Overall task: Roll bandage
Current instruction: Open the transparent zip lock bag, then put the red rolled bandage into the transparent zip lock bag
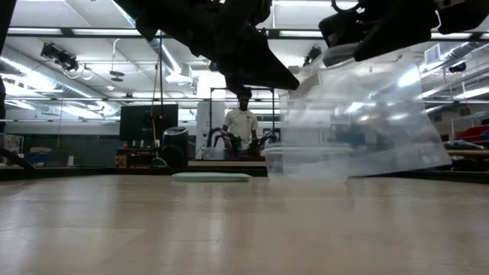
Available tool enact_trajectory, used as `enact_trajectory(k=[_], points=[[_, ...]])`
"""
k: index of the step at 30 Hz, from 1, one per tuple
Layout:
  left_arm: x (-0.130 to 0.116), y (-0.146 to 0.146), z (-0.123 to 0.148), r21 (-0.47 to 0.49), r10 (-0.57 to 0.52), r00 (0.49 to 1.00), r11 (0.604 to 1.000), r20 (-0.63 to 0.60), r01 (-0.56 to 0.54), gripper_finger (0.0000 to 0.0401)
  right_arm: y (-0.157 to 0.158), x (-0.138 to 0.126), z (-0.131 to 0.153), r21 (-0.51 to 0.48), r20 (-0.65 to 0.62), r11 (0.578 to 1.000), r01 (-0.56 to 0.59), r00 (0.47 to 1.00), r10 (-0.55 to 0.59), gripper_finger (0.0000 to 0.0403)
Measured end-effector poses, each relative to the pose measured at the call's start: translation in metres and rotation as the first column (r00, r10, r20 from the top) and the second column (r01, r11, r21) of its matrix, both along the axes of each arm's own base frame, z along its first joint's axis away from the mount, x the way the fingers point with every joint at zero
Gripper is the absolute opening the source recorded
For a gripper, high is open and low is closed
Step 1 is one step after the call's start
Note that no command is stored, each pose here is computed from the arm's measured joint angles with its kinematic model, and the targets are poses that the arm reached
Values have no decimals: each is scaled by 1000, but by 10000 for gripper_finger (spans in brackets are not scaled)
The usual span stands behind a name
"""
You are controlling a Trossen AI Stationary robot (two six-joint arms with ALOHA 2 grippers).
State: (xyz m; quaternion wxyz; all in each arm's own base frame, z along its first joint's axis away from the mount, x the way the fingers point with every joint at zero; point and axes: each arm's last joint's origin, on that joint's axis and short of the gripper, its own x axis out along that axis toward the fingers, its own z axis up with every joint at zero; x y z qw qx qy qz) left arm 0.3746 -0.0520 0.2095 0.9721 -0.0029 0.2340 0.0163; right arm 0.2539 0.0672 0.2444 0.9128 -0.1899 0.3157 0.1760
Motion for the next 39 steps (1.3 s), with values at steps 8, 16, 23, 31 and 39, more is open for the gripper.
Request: enact_trajectory(k=[8, 16, 23, 31, 39], points=[[0, 0, 0, 2, -1, 1000, 1000, -1, 1, 0, -1, -2, 2, -7, -2, 1000, 7, 1000, -7, 209], [0, 0, 0, 3, -2, 1000, 1000, -4, 2, 0, -1, -2, 13, -2, 8, 1000, 10, 1000, -10, 209], [0, 0, 0, 4, -2, 1000, 1000, -4, 2, 0, 0, -5, 13, -2, -34, 1000, 16, 999, -16, 209], [0, 0, 0, 6, -3, 1000, 1000, -4, 3, 0, 16, -10, 11, -15, -41, 999, -41, 998, 41, 207], [0, 0, 0, 7, -4, 1000, 1000, -4, 4, 0, 42, -23, 6, 48, -122, 998, -51, 991, 56, 207]])
